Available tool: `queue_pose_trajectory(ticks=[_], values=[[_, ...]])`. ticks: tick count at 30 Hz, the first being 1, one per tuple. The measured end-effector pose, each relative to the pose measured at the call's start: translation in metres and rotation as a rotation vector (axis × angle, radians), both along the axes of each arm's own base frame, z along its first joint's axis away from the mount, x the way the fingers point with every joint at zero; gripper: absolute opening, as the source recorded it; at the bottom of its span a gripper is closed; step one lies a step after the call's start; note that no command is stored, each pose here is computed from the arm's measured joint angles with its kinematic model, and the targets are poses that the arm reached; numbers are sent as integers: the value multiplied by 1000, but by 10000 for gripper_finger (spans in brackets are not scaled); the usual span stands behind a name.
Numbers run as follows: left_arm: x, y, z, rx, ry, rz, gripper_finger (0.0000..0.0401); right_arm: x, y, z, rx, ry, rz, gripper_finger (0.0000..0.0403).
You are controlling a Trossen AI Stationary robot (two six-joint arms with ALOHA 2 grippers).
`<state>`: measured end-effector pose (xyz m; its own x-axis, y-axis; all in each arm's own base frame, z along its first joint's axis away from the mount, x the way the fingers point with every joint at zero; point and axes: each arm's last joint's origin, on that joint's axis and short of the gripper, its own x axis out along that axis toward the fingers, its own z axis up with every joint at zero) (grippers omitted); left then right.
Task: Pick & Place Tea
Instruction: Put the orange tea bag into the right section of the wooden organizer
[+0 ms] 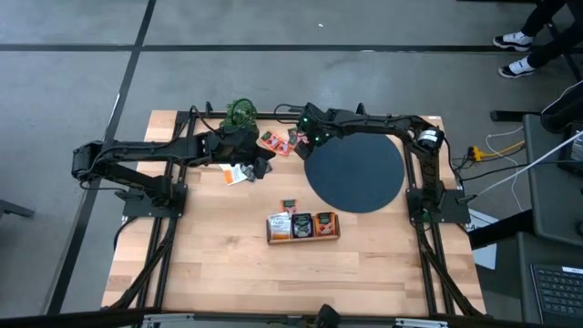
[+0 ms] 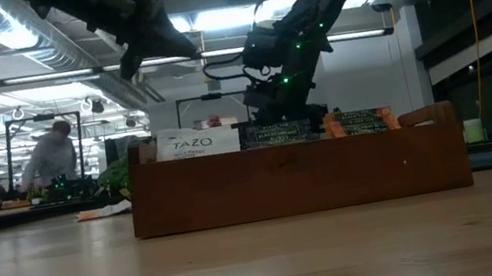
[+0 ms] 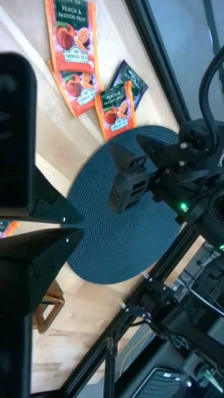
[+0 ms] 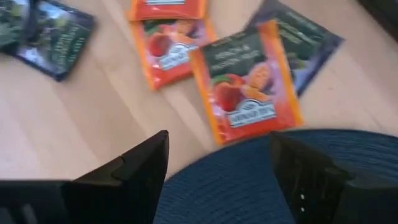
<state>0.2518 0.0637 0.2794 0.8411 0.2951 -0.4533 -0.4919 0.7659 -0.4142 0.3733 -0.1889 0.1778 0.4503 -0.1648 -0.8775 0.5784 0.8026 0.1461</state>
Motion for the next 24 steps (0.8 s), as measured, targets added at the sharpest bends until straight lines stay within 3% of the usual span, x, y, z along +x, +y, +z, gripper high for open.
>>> queue_pose_trajectory(ticks=[4,7,17,24], values=[[0,0,0,0,0,0,10,4,2,2,35,-50,6,270],[0,0,0,-4,-1,1,6,4,2,2,55,-58,-25,243],[0,0,0,-6,-2,4,4,6,8,1,46,-42,1,20],[0,1,0,7,1,30,4,8,14,1,80,-42,-50,6]])
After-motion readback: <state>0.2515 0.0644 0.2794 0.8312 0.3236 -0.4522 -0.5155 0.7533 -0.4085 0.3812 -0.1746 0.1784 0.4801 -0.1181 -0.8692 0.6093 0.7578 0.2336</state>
